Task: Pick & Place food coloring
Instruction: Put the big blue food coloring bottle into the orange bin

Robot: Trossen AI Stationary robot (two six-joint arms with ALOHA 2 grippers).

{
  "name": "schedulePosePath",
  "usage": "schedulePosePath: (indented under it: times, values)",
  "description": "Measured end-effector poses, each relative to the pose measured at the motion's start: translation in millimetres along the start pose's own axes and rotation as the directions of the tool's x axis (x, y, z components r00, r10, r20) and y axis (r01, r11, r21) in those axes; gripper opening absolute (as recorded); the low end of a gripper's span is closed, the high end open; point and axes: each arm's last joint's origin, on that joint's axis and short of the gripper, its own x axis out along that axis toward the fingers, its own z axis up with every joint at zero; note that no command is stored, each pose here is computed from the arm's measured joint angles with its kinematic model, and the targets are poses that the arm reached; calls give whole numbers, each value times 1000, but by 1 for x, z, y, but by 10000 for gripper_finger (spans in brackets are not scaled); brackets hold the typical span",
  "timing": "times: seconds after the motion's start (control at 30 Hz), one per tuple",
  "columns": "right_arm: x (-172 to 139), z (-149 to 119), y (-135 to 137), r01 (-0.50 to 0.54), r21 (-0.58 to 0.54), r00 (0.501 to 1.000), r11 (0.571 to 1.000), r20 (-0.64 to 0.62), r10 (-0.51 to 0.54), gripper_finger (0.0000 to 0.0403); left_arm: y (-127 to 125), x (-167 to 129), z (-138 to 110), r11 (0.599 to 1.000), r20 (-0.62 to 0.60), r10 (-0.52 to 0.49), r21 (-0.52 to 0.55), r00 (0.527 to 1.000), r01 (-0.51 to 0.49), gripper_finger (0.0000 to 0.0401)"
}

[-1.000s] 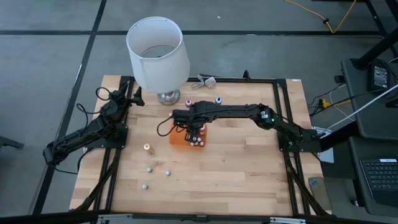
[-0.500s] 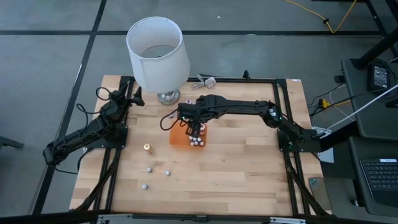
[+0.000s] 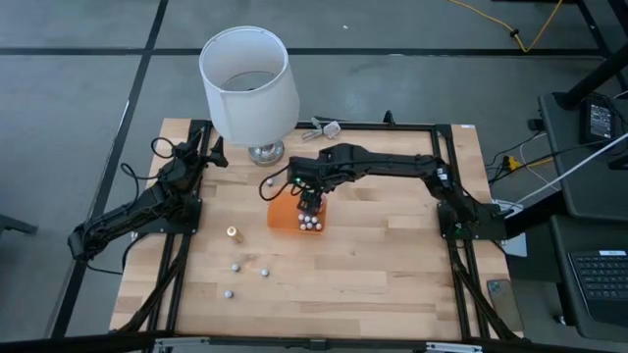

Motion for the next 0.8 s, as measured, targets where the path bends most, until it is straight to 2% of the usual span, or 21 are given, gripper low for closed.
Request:
schedulePosePath:
  times: [0.17,0.3,0.47,0.67,0.8]
  values:
    - [1,-16,-11,1,-53,1000,999,9,-1,274,0,0,0,1000,1,0,-1,1000,0,391]
    - [-8,-38,-20,-10,-84,999,996,52,14,273,0,0,0,1000,1,0,-1,1000,0,391]
    - [-26,-70,-35,-11,-174,995,985,92,28,273,0,0,0,1000,1,0,-1,1000,0,391]
    - [-29,-100,-59,-18,-265,996,964,75,39,273,0,0,0,1000,1,0,-1,1000,0,391]
    - [-15,-109,-80,-20,-285,1000,958,14,25,273,0,0,0,1000,1,0,-1,1000,0,391]
